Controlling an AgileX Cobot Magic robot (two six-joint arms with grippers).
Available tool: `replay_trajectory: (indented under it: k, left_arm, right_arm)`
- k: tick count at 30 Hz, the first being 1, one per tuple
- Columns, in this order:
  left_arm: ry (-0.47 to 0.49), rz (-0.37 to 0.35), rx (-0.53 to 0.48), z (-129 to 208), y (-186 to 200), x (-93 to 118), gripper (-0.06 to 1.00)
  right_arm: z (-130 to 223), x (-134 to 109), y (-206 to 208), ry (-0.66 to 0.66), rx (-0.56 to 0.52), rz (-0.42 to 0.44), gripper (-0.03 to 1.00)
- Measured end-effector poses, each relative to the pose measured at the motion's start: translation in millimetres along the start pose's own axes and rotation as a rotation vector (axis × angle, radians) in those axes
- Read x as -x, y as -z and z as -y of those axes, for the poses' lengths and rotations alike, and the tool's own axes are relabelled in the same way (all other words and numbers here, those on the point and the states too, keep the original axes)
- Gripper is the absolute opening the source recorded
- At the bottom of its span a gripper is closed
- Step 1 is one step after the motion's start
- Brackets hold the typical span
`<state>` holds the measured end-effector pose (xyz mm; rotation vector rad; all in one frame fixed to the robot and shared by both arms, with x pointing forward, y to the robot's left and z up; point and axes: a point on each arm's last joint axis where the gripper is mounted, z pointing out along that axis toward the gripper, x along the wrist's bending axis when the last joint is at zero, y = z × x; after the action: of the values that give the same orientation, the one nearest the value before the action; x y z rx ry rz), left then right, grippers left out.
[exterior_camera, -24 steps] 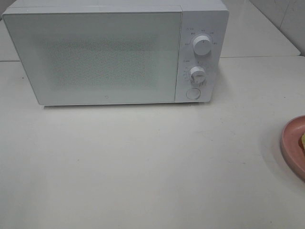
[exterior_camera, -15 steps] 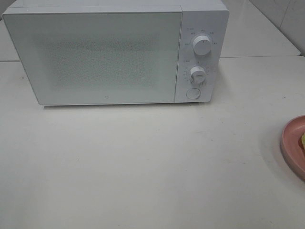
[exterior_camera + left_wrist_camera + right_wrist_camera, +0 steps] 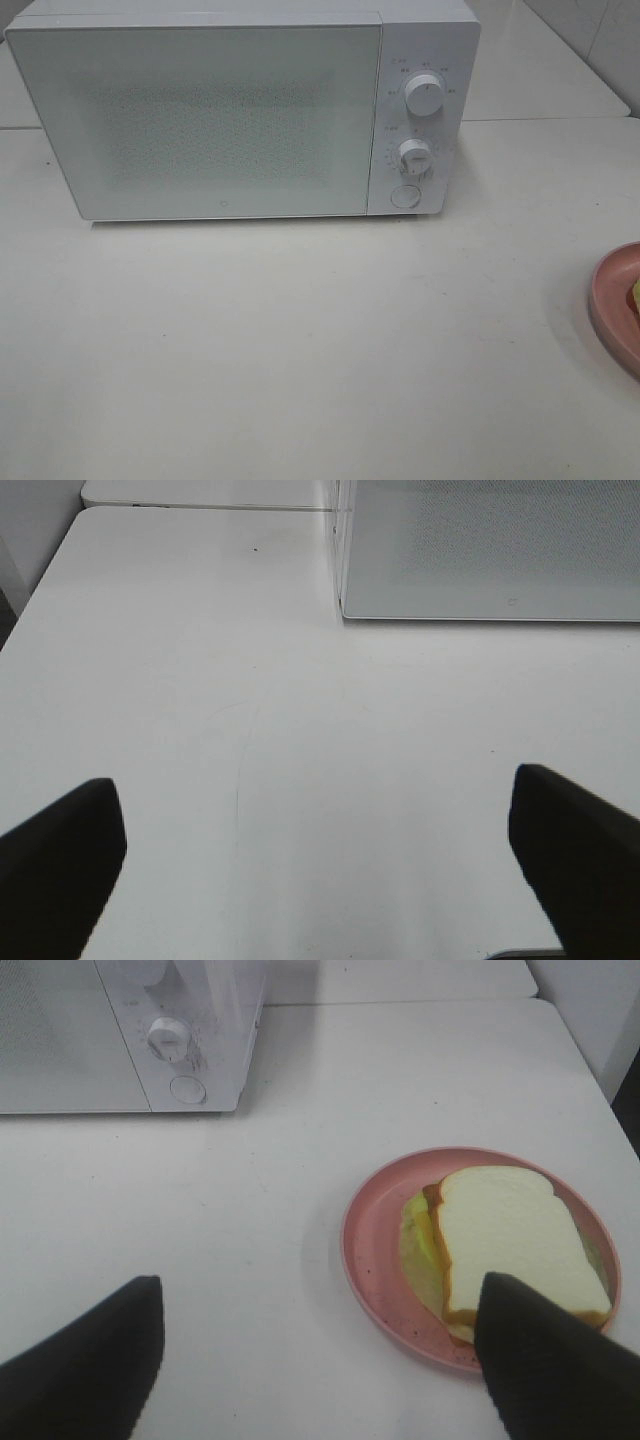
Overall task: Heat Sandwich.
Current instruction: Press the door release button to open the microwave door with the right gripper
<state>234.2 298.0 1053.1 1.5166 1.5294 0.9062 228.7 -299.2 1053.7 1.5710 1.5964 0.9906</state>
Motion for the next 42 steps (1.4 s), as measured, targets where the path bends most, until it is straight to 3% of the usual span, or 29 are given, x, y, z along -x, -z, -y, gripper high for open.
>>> replay_trajectory:
  k: [18,42]
  left_arm:
    - [0.0,0.0,0.0,0,0,0,0.98]
    - [0.0,0.0,0.0,0,0,0,0.98]
  right_arm:
    - [-44,-2,-52,0.0,-0.08,0.004,0.81]
    - [-70,-3,-135,0.0,-0.161,0.008,0.77]
